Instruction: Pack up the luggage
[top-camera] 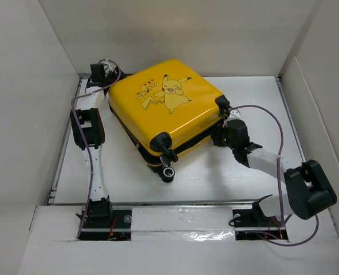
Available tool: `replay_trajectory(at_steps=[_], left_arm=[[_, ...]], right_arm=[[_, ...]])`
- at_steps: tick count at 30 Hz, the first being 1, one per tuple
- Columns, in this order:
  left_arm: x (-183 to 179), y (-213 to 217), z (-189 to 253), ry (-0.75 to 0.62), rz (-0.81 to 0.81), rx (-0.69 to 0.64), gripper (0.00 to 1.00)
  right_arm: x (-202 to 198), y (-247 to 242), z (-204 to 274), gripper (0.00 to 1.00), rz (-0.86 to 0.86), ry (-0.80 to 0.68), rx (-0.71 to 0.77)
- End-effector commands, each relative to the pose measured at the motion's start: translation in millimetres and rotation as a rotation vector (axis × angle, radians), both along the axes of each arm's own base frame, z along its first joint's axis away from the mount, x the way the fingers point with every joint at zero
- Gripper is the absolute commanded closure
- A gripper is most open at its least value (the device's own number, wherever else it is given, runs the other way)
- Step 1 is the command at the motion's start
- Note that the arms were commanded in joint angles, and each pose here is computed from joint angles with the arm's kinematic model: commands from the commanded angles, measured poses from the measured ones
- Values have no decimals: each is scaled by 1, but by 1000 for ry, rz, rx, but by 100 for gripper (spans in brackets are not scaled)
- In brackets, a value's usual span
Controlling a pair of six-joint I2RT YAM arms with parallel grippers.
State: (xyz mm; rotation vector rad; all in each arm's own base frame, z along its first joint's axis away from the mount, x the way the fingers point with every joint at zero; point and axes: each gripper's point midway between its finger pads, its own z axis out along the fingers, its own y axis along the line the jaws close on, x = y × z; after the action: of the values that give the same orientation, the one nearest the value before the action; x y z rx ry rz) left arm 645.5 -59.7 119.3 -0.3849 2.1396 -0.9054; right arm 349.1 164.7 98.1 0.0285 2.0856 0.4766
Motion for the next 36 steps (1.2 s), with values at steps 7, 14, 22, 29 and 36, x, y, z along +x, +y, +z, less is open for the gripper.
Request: replay_trajectory(at_steps=[7, 14, 22, 29, 36], left_arm=[[-71, -31, 8, -98, 128, -103, 53], [-155, -28, 3, -103, 240, -165, 57], [-261, -43, -18, -94, 311, -128, 61], [-347, -62, -22, -144, 240, 11, 57], [-397, -79, -19, -166, 165, -85, 58]], right_arm=[[66, 20, 66, 100, 29, -206, 27], [104, 31, 81, 100, 100, -202, -8], [148, 96, 113, 100, 369, -172, -20], [166, 160, 110, 97, 542, -63, -59], [150, 212, 140, 88, 690, -115, 0]])
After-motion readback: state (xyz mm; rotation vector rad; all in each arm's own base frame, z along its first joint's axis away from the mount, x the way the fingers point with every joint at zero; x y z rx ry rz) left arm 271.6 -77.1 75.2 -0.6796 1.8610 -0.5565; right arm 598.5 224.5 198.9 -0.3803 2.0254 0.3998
